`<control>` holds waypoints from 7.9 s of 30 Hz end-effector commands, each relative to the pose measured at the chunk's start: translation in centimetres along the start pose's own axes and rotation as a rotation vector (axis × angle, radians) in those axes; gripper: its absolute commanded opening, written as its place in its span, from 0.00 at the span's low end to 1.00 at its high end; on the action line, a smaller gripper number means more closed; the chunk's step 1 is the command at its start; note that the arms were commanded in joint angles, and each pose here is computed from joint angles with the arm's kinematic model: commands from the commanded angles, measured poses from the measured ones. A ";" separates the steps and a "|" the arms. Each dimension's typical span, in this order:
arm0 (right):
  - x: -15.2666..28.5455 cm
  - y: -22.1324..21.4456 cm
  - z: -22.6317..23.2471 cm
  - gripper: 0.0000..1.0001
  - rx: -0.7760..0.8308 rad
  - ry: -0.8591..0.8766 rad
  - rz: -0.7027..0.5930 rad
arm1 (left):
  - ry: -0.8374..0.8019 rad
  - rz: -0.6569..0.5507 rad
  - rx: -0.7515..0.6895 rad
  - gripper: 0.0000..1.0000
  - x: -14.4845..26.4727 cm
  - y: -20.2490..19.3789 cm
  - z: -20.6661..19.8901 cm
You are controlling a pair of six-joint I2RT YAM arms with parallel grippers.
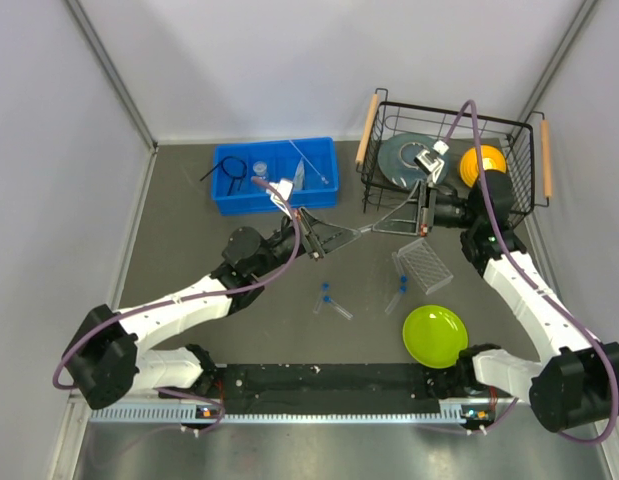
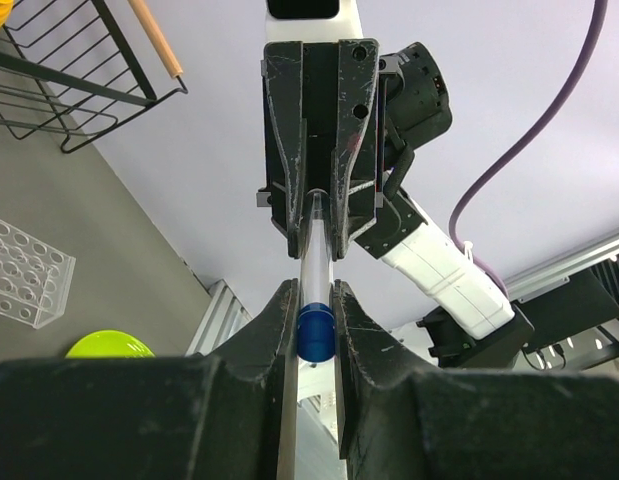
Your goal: Organize the chemistry lab equipment
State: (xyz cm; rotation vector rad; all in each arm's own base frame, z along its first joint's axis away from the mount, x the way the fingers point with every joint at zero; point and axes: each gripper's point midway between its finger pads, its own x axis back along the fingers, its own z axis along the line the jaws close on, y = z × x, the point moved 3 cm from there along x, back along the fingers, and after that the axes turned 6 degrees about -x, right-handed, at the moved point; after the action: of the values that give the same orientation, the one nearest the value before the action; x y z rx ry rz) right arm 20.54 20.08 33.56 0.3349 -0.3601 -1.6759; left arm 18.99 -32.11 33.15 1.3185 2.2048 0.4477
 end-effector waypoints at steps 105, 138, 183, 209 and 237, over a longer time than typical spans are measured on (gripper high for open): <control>1.4 -6.2 -3.4 0.17 0.464 -0.004 0.226 | -0.101 0.958 -0.308 0.39 0.4 -5.9 3.1; 5.3 -4.9 0.6 0.99 1.094 -0.226 0.392 | 0.049 0.819 0.163 0.00 3.7 -6.7 4.2; -5.3 -12.6 -5.6 0.41 1.807 -0.153 1.356 | 0.158 1.067 0.458 0.01 2.7 -9.6 6.1; -5.0 -12.5 -4.3 0.06 1.714 -0.170 1.243 | 0.222 0.943 0.368 0.57 3.7 -5.7 5.7; 4.8 5.6 -13.0 0.10 0.953 -0.577 -0.062 | 0.351 0.212 -0.529 0.59 13.2 2.2 5.3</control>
State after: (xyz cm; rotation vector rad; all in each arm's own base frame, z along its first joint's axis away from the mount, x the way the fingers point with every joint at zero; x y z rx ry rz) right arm 26.99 13.86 21.48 0.4053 -1.5772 -1.3659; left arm 17.71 -19.90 25.83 1.4468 2.0224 1.2658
